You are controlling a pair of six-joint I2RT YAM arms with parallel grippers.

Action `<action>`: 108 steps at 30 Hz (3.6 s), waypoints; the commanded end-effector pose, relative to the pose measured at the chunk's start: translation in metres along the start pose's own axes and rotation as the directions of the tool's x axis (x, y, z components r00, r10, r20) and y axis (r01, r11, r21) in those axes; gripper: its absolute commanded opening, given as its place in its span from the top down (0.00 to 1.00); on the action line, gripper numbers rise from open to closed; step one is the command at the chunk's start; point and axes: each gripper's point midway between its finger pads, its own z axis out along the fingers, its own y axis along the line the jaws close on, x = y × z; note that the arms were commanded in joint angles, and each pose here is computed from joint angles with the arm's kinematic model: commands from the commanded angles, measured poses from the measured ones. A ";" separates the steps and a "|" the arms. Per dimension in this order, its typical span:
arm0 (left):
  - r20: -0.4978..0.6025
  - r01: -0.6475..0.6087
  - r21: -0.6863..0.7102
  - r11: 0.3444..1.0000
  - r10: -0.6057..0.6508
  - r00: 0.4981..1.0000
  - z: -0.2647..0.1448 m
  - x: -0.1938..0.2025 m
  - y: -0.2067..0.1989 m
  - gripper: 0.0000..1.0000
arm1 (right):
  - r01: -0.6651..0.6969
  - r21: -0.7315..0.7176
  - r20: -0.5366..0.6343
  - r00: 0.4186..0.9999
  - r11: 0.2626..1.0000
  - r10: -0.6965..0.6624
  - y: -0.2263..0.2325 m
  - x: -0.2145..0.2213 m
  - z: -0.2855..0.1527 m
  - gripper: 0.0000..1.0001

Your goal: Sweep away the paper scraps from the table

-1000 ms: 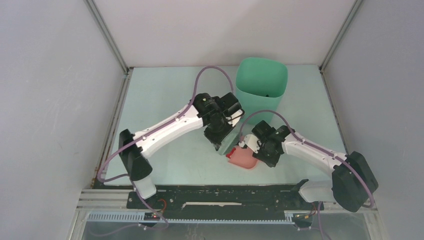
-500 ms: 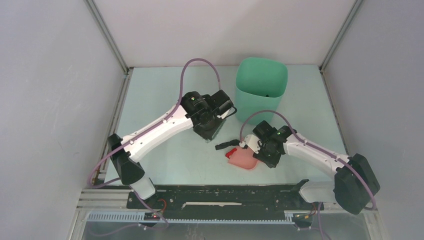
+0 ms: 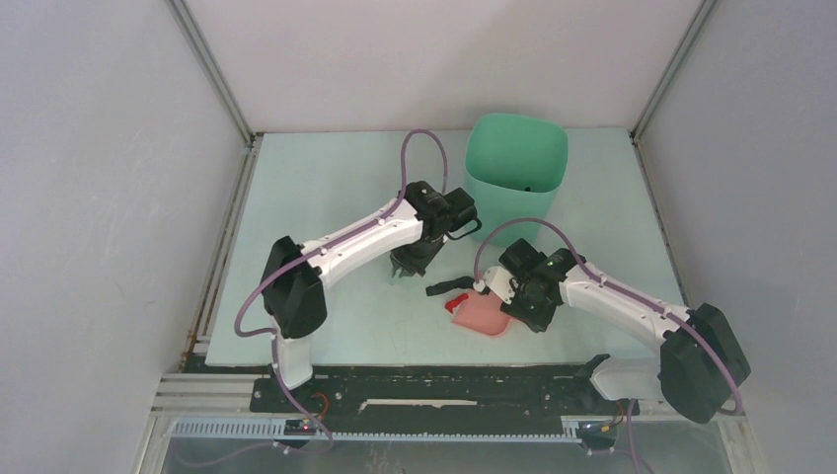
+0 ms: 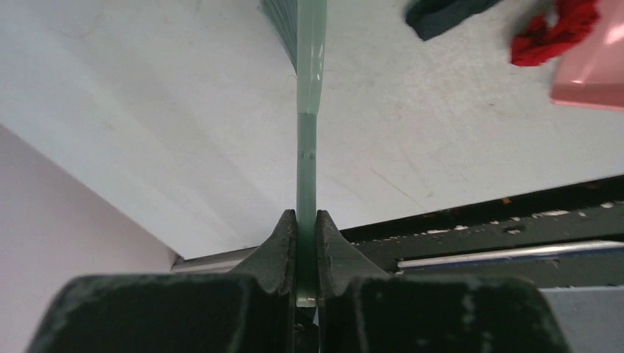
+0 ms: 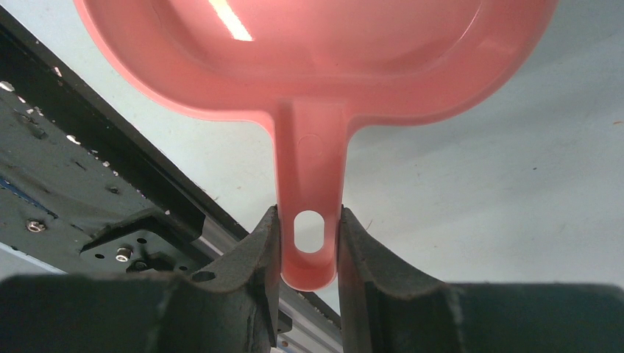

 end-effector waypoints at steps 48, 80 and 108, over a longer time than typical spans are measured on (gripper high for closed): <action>0.165 0.136 0.221 0.966 -0.175 0.971 -0.038 0.027 -0.001 1.00 | -0.014 0.074 0.006 1.000 0.997 0.014 -0.009 0.034 -0.025 1.00; 0.222 -0.073 0.602 0.795 -0.079 0.972 -0.088 -0.026 -0.130 1.00 | -0.067 0.011 -0.078 0.995 0.998 0.068 -0.011 0.043 0.001 1.00; 0.363 0.108 0.213 0.971 -0.181 0.914 -0.109 -0.026 -0.021 1.00 | -0.011 0.087 0.194 0.981 0.996 -0.006 -0.005 0.029 -0.041 1.00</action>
